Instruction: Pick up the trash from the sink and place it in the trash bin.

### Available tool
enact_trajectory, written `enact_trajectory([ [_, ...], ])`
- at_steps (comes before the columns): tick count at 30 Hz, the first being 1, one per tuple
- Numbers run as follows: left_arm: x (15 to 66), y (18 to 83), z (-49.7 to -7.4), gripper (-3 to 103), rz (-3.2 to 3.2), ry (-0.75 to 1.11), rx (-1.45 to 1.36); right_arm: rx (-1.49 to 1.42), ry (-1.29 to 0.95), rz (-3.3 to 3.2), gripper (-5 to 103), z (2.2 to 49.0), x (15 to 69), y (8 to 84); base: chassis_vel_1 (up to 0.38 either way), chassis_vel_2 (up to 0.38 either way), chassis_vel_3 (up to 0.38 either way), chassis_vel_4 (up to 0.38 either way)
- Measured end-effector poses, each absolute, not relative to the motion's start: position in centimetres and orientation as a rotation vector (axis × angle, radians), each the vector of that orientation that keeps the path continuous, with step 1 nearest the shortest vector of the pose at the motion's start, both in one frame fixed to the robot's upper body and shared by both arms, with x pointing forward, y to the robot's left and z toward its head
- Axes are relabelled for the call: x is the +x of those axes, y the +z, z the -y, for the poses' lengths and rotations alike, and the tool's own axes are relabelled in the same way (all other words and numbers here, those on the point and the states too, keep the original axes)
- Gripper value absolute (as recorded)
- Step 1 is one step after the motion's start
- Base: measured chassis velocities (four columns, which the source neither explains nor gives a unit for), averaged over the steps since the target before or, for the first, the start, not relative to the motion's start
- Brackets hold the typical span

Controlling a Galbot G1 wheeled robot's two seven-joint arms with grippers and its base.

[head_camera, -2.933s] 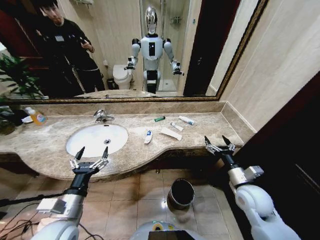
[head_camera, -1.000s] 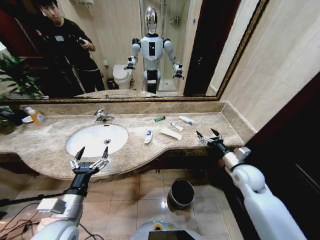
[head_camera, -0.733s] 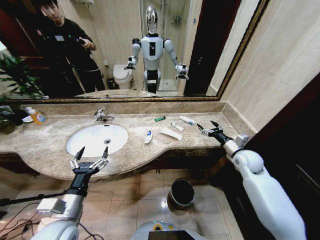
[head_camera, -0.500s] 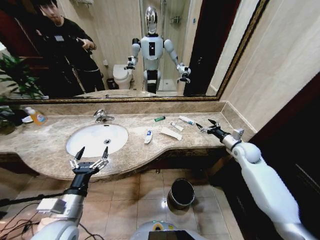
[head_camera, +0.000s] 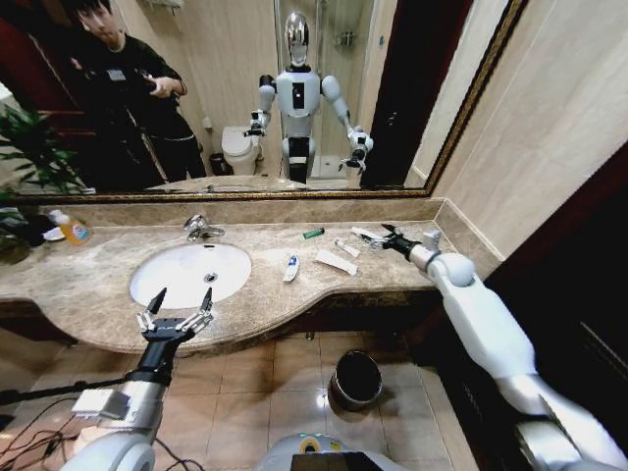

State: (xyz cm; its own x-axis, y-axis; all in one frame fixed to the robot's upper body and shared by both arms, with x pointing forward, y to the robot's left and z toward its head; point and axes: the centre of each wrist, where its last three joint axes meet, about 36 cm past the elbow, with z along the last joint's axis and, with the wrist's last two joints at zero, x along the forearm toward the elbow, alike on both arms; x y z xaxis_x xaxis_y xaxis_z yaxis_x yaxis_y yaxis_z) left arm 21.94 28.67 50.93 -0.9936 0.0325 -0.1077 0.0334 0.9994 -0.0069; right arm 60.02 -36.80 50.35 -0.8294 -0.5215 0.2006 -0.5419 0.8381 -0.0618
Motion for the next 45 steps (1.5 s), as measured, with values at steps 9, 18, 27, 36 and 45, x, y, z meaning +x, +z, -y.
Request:
enact_trajectory([
  [9, 21.9, 50.9, -28.7, 100, -3.033, -0.013, 0.05, 0.757, 0.152, 2.797, 100, 36.2, 60.4, 48.9, 0.0, 0.0, 0.0, 0.0],
  [18, 21.9, 50.9, -28.7, 100, -3.033, -0.013, 0.05, 0.777, 0.165, 2.762, 100, 35.3, 59.9, 47.8, 0.0, 0.0, 0.0, 0.0],
  [27, 21.9, 50.9, -28.7, 100, -3.033, -0.013, 0.05, 0.835, 0.205, 2.726, 100, 34.4, 55.5, 45.2, 0.0, 0.0, 0.0, 0.0],
  [36, 21.9, 50.9, -28.7, 100, -3.033, -0.013, 0.05, 0.863, 0.223, 2.707, 100, 33.3, 53.4, 43.5, 0.0, 0.0, 0.0, 0.0],
  [45, 21.9, 50.9, -28.7, 100, -3.033, -0.013, 0.05, 0.892, 0.246, 2.707, 100, 31.1, 53.4, 43.3, 0.0, 0.0, 0.0, 0.0],
])
